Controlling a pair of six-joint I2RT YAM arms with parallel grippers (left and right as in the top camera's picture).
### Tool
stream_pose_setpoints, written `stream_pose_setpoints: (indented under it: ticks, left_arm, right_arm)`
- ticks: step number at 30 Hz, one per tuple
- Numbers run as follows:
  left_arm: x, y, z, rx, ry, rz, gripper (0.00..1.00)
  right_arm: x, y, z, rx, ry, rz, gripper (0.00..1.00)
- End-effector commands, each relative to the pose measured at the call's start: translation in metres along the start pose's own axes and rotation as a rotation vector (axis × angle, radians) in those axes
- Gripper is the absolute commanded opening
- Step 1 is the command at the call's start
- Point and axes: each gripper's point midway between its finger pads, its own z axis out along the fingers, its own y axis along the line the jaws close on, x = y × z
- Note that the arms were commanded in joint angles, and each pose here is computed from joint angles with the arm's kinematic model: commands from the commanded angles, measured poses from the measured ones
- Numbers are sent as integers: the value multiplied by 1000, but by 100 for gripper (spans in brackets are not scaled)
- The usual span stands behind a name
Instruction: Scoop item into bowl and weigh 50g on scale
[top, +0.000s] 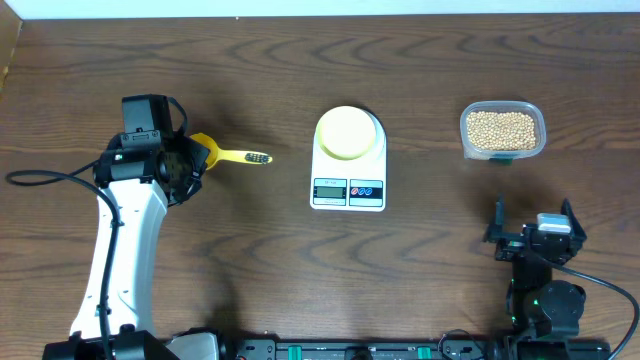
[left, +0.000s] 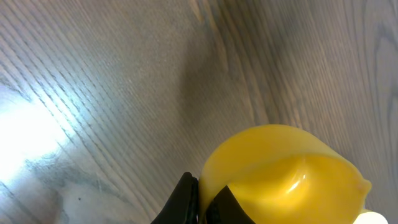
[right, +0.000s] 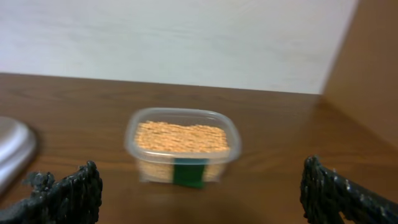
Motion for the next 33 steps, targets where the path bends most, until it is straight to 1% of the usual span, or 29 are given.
stream_pose_setpoints:
  ticks: [1, 3, 9, 13, 16, 24, 29, 33]
  left_arm:
    - [1, -9, -7, 41, 7, -14, 8]
    - [1, -10, -7, 42, 10, -29, 8]
    - [5, -12, -8, 58, 31, -34, 7]
    - [4, -13, -8, 60, 30, -34, 8]
    - [5, -13, -8, 61, 31, -32, 8]
    - [6, -15, -8, 63, 33, -27, 8]
    - [7, -16, -8, 69, 37, -26, 7]
    - [8, -17, -8, 75, 45, -26, 8]
  right_arm:
    - [-10, 32, -4, -188, -37, 124, 99]
    - [-18, 40, -6, -238, -61, 180, 99]
    - [-46, 38, -10, -261, -138, 376, 99]
    - [-72, 36, -17, -279, -171, 411, 99]
    - [-85, 34, -22, -277, -163, 411, 99]
    - [-105, 36, -17, -283, -87, 413, 99]
    - [-108, 48, -4, -342, -2, 416, 99]
    - [-104, 61, 8, -398, 89, 435, 99]
